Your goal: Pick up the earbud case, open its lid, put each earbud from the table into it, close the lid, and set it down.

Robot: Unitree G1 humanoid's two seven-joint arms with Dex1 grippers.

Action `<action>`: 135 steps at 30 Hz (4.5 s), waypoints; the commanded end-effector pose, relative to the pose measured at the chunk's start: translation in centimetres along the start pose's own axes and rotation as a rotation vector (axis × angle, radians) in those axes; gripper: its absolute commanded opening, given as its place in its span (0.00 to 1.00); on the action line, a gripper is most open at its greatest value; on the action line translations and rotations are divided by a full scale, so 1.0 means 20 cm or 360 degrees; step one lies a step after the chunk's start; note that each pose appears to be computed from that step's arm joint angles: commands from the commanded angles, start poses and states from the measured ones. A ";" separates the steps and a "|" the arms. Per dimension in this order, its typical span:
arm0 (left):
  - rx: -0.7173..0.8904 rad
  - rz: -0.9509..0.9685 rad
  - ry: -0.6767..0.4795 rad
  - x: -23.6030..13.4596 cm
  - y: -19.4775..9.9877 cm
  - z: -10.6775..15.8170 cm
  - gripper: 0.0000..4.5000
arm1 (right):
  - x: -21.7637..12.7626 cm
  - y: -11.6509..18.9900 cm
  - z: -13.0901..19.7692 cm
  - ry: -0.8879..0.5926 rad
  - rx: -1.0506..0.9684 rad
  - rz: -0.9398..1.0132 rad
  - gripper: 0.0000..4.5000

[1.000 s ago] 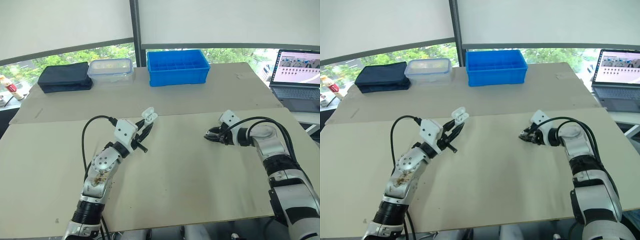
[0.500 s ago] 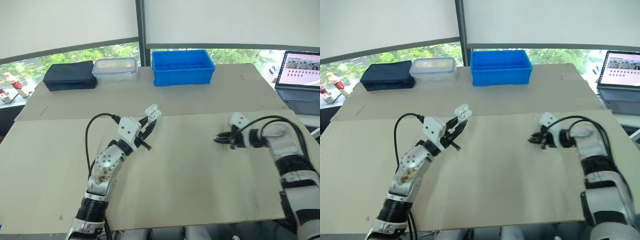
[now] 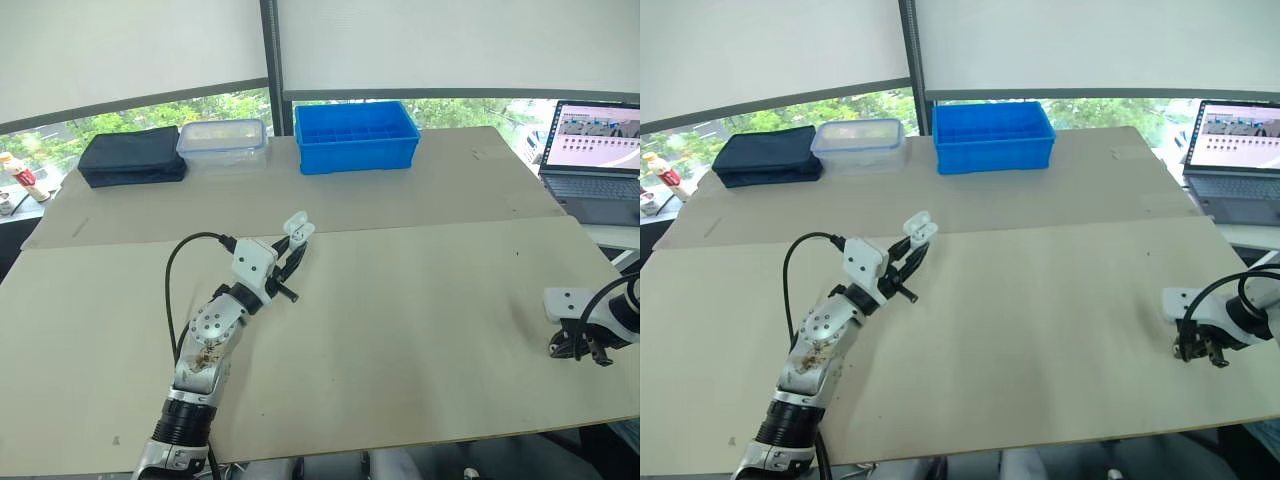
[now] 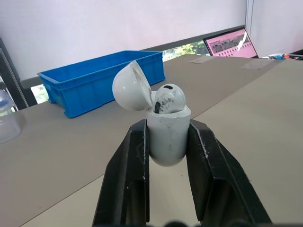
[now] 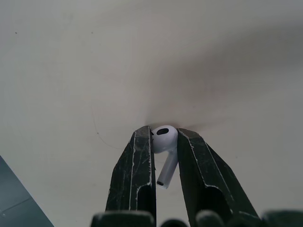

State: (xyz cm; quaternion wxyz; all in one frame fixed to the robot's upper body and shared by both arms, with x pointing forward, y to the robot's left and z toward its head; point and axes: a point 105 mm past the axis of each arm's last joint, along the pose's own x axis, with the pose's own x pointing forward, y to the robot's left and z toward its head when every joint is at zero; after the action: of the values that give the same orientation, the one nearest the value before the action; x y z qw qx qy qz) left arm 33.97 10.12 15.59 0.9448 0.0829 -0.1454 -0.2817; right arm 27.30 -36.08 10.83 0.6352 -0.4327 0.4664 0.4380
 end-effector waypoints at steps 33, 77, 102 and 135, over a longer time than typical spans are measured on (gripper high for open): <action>0.0013 0.0012 -0.0054 -0.03 -0.02 0.06 0.13 | 0.04 0.05 -0.17 0.0052 0.0659 -0.0015 0.42; -0.0024 0.0016 -0.0027 -0.07 -0.05 0.02 0.13 | -0.17 0.01 -0.12 -0.0067 0.0083 -0.0107 0.42; 0.0002 0.0051 -0.0021 -0.08 -0.02 0.03 0.13 | -0.10 0.01 -0.12 0.0037 -0.0456 -0.0118 0.42; 0.0016 0.0061 -0.0006 -0.10 -0.02 0.04 0.13 | -0.03 -0.01 -0.06 0.0043 -0.0591 -0.0082 0.42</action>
State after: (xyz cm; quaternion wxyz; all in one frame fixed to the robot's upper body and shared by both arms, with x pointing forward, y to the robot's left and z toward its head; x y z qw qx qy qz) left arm 32.30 10.91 14.39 0.9530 0.0796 -0.1234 -0.2650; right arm 26.87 -37.67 10.92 0.5466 -0.5553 0.3861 0.4937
